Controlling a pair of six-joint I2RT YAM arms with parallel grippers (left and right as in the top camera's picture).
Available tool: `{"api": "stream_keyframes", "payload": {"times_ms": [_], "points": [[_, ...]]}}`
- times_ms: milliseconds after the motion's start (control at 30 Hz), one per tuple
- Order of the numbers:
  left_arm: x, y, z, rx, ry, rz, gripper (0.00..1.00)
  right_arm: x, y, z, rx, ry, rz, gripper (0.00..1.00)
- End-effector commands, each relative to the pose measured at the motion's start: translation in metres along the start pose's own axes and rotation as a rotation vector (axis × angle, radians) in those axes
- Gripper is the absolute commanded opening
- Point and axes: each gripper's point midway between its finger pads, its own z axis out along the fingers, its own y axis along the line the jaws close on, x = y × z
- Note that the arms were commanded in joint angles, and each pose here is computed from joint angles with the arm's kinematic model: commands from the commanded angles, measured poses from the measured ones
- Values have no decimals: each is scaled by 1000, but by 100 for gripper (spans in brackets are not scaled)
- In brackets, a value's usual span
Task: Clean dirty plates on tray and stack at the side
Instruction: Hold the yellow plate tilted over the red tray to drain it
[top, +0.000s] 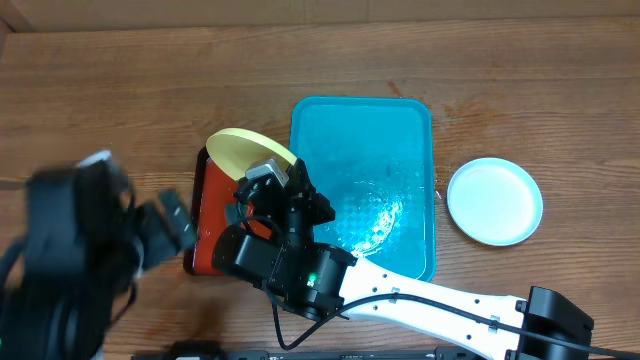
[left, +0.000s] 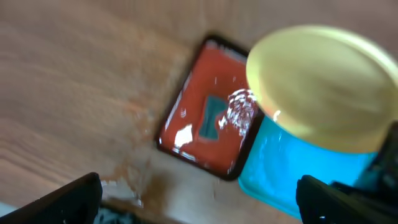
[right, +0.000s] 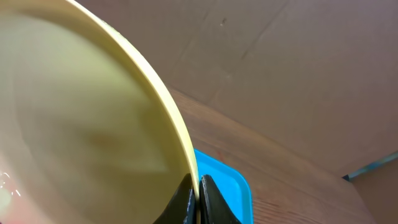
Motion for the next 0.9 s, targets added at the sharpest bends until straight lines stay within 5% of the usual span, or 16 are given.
{"api": "stream_keyframes", "payload": {"times_ms": [0, 867], "points": [[-4, 9, -17, -13, -91, 0, 100, -12, -9, -3, 20, -19, 43, 4], [-4, 11, -15, -28, -85, 2, 100, -24, -17, -23, 105, -80, -77, 4]]}}
